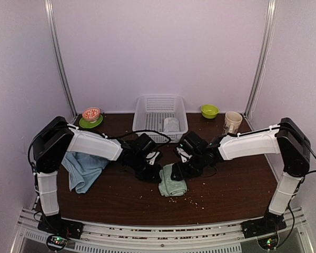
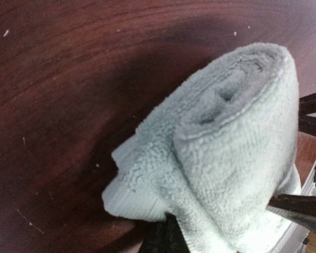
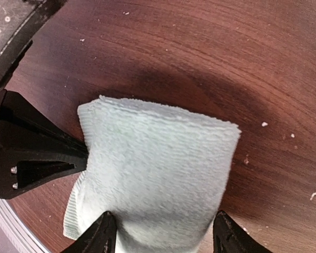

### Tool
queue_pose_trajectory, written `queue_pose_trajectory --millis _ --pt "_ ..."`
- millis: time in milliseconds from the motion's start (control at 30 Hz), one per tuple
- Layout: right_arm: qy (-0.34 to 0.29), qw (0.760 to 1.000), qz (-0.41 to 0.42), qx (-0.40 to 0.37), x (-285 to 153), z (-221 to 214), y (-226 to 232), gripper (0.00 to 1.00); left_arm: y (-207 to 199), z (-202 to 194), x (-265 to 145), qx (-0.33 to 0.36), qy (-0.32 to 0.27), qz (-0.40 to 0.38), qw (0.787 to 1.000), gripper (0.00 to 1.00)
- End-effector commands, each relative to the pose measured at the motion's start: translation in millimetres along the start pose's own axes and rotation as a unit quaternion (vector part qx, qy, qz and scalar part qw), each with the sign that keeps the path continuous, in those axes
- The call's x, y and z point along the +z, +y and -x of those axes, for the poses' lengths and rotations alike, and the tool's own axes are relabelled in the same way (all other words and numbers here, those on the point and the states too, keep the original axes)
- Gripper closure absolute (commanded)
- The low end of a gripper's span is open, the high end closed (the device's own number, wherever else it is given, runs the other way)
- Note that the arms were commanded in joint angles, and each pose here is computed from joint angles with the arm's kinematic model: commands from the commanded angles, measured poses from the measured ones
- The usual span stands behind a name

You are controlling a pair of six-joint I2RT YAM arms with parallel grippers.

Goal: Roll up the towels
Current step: Roll the towel at the center of the board.

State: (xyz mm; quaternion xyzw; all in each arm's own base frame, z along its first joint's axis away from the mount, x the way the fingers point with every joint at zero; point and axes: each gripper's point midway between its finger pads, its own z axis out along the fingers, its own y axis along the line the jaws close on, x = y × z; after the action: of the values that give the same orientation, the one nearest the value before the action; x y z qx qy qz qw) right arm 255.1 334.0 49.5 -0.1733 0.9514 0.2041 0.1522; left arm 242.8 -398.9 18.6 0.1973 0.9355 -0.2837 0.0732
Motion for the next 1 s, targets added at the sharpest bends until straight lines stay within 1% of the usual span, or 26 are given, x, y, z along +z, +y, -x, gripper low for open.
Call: queue_pose_trajectory --millis 0,100,233,333,433,500,733,967 --pt "-0.004 1.000 0.005 0.003 7 6 10 0.37 -6 -2 -9 0.008 -0.009 -0.006 1.000 1.00" --pt "0.000 1.000 -0.006 0.003 12 5 6 0.37 -8 -3 -22 0.017 -0.016 -0.003 1.000 1.00" --pt "0.003 1.000 -0.010 0.007 17 2 3 0.37 -20 1 -49 0.034 -0.036 -0.014 0.999 1.00" --pt "0.003 1.000 -0.008 0.008 19 2 3 0.37 -37 13 -68 0.047 -0.060 -0.035 0.996 0.99" --pt "0.003 1.000 -0.008 0.008 21 0 3 0.37 -57 28 -78 0.057 -0.082 -0.065 0.993 0.98" --pt "0.002 1.000 -0.007 0.008 21 0 3 0.37 -65 38 -75 0.060 -0.086 -0.076 0.992 0.98" --pt "-0.003 1.000 -0.002 0.008 18 1 5 0.37 -69 54 -43 0.049 -0.071 -0.087 0.992 0.99" --pt "-0.009 1.000 0.012 0.005 17 4 10 0.37 -52 59 -19 0.026 -0.059 -0.081 0.995 1.00"
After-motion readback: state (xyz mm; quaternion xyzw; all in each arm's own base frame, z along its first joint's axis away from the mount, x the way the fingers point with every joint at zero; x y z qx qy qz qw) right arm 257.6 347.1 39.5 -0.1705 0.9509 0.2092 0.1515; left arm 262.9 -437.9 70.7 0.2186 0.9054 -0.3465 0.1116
